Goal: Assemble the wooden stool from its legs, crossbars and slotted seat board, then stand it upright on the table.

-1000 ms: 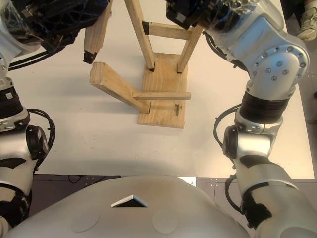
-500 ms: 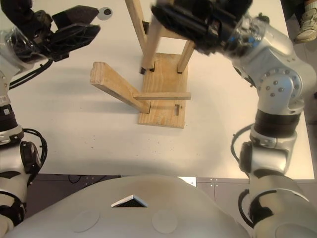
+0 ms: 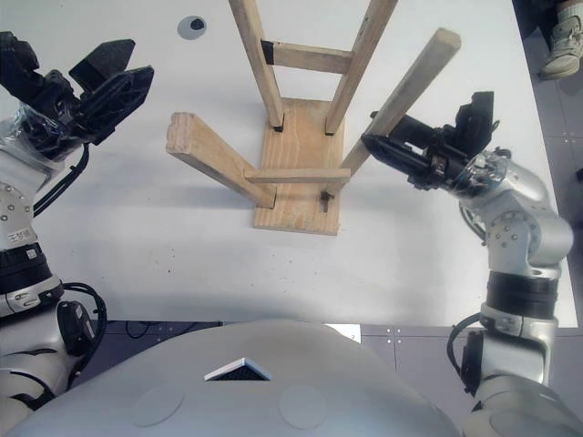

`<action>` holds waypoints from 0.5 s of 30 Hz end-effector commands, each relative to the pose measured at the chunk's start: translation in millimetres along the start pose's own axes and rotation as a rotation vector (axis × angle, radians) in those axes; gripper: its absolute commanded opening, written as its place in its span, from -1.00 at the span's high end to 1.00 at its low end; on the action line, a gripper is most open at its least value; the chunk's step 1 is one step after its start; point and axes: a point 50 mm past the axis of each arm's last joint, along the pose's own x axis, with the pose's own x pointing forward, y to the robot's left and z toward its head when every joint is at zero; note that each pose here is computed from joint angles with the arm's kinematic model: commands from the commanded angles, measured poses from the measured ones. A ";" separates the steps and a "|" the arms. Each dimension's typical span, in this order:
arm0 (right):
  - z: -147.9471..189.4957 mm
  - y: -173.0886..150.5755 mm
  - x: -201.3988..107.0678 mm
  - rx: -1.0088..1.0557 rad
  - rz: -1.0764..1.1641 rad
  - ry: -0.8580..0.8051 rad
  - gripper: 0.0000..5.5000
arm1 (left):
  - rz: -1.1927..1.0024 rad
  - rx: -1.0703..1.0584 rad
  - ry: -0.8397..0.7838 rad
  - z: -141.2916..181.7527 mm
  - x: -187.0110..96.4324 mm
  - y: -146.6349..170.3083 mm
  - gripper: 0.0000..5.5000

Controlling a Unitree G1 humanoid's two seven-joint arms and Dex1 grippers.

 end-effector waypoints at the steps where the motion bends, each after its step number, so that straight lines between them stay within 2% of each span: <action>1: -19.0 9.7 2.6 0.003 0.020 0.065 0.27 | 0.013 0.013 -0.003 4.4 0.0 0.8 -0.96; 9: -18.4 2.1 -27.5 -0.094 0.022 0.234 0.27 | 0.029 0.025 -0.003 6.5 -2.2 3.0 -0.96; 15: -19.4 7.1 -44.3 -0.093 0.126 0.403 0.27 | 0.049 0.032 -0.006 4.2 -4.7 3.8 -0.96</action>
